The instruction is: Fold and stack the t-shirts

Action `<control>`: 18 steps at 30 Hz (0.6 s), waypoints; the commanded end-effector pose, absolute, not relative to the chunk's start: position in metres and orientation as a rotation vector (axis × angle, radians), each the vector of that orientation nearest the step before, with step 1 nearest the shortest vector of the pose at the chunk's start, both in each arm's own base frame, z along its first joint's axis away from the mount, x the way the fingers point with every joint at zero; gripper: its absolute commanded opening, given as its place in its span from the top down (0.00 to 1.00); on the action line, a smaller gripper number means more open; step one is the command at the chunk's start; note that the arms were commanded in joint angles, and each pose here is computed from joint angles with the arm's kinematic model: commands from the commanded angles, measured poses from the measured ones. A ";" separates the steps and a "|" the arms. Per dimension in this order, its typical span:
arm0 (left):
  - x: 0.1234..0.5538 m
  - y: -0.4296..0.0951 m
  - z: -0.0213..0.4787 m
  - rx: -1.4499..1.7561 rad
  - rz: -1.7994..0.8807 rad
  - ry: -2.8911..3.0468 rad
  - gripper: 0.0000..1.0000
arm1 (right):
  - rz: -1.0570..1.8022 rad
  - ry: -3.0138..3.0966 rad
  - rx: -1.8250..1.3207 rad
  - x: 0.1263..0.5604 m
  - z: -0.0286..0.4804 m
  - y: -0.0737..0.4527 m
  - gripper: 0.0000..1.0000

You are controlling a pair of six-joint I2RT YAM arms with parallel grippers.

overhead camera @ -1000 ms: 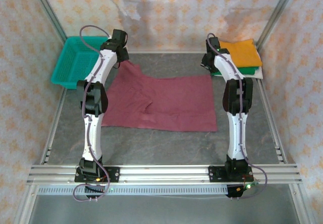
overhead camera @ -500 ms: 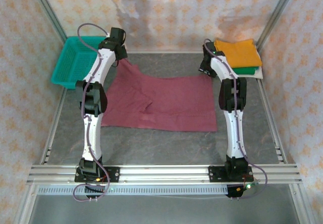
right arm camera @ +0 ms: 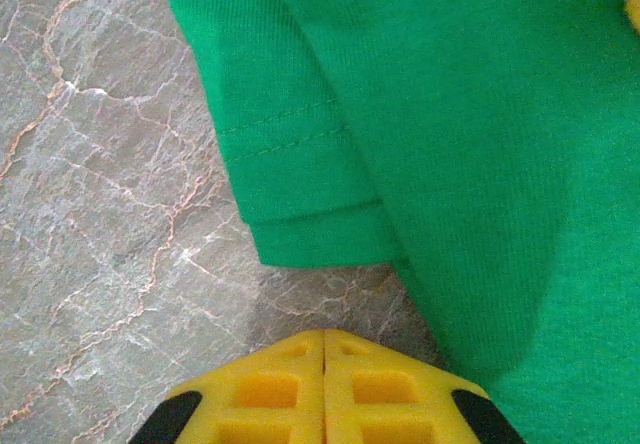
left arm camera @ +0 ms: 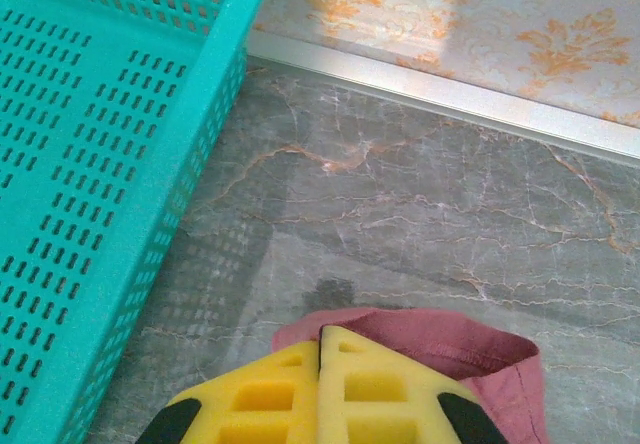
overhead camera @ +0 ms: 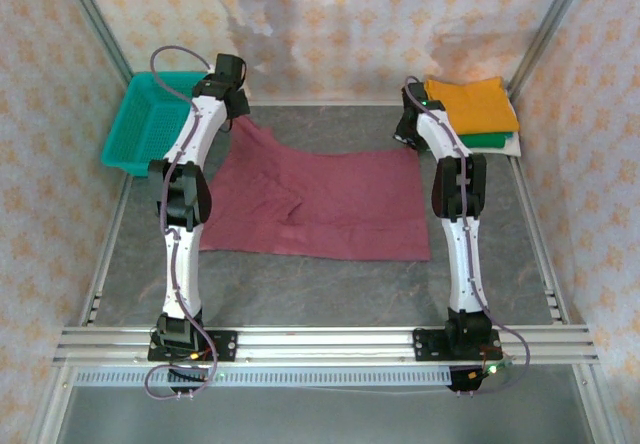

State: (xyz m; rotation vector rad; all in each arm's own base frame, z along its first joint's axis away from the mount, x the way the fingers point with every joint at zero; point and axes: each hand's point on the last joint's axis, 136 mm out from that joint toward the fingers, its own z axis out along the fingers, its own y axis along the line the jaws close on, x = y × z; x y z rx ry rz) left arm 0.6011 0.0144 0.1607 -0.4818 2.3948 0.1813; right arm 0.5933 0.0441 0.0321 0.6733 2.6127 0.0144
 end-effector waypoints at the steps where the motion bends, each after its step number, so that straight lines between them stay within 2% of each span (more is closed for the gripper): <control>1: 0.599 0.028 0.186 -0.504 0.222 2.342 1.00 | 0.013 2.583 0.666 0.587 0.068 0.042 0.75; 2: 0.599 0.027 0.186 -0.504 0.216 2.343 1.00 | -0.011 2.572 0.668 0.585 0.072 0.039 0.64; 5: 0.599 0.025 0.182 -0.504 0.204 2.350 1.00 | -0.046 2.565 0.662 0.580 0.076 0.033 0.58; 13: 0.599 0.023 0.178 -0.505 0.192 2.359 1.00 | -0.034 2.650 0.678 0.563 0.033 0.038 0.55; 18: 0.600 0.022 0.179 -0.500 0.180 2.360 1.00 | 0.003 2.654 0.678 0.568 0.025 0.043 0.55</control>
